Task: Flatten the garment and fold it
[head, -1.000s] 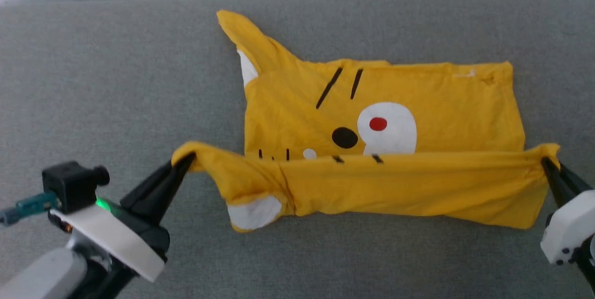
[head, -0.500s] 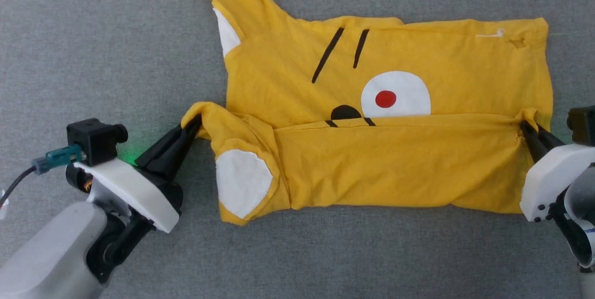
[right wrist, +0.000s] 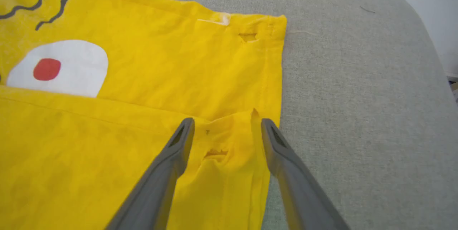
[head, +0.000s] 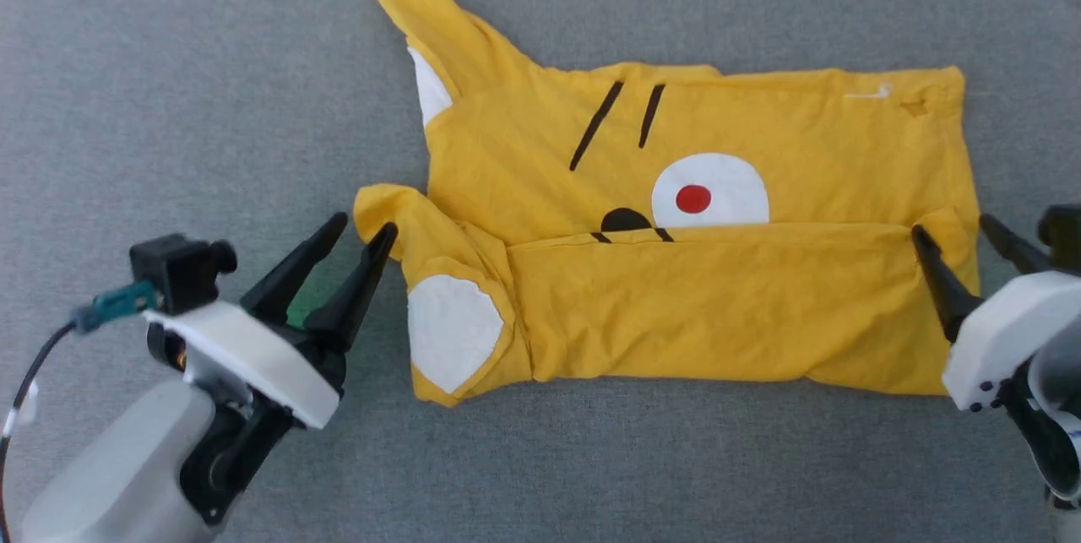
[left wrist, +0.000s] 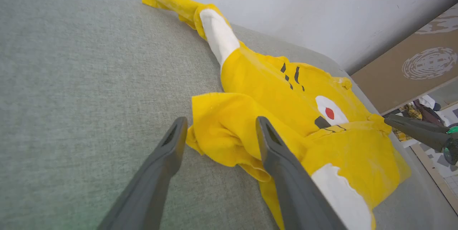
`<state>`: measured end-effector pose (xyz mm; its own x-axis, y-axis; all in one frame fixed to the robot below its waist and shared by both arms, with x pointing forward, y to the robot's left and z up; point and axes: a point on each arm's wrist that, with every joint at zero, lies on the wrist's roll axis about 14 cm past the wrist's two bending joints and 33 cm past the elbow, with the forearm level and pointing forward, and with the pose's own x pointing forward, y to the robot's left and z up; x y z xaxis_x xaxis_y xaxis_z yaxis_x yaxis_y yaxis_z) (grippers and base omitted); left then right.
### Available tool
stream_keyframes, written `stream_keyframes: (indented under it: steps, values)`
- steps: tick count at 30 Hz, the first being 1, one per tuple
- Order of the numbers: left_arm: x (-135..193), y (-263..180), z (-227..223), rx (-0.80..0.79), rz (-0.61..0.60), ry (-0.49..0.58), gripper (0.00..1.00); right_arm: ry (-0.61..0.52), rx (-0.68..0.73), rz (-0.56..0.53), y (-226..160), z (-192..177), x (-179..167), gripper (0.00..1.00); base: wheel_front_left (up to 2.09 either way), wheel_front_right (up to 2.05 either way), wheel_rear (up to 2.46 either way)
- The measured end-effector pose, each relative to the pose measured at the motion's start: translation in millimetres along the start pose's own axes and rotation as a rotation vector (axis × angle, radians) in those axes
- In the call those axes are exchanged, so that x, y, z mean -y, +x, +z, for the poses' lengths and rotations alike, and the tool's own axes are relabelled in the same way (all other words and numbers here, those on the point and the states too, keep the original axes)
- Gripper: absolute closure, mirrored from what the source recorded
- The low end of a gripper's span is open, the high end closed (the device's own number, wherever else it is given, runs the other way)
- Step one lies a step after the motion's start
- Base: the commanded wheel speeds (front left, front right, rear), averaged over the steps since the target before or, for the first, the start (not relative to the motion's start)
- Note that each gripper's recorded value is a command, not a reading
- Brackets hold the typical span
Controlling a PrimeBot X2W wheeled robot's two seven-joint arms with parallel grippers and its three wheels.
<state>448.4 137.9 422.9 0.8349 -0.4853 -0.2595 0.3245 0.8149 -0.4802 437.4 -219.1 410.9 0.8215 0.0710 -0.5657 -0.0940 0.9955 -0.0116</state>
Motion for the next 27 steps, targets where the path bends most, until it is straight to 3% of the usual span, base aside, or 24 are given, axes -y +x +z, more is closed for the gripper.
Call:
stream_keyframes:
  steps: [7, 10, 12, 18, 27]
  values:
    - [7.3, -31.1, 50.8, 0.227, 0.076, 0.038, 0.0, 0.037, 0.314, -0.109, -43.7, 50.5, 15.5, 0.0, 0.0, 0.0, 0.0]
    - [10.1, -55.3, 108.2, 0.473, 0.163, 0.109, 0.0, 0.05, 0.424, -0.166, -64.2, 56.3, 20.6, 0.0, 0.0, 0.0, 0.0]
    - [15.0, -76.6, 123.2, 0.583, 0.216, 0.144, 0.0, 0.052, 0.478, -0.196, -75.6, 55.8, 24.2, 0.0, 0.0, 0.0, 0.0]
    - [11.6, -120.4, 89.4, 0.617, 0.362, 0.148, 0.0, 0.064, 0.56, -0.237, -97.2, 39.8, 34.1, 0.0, 0.0, 0.0, 0.0]
    - [13.7, -139.6, 58.8, 0.58, 0.419, 0.146, 0.0, 0.12, 0.571, -0.259, -108.1, 9.1, 40.7, 0.0, 0.0, 0.0, 0.0]
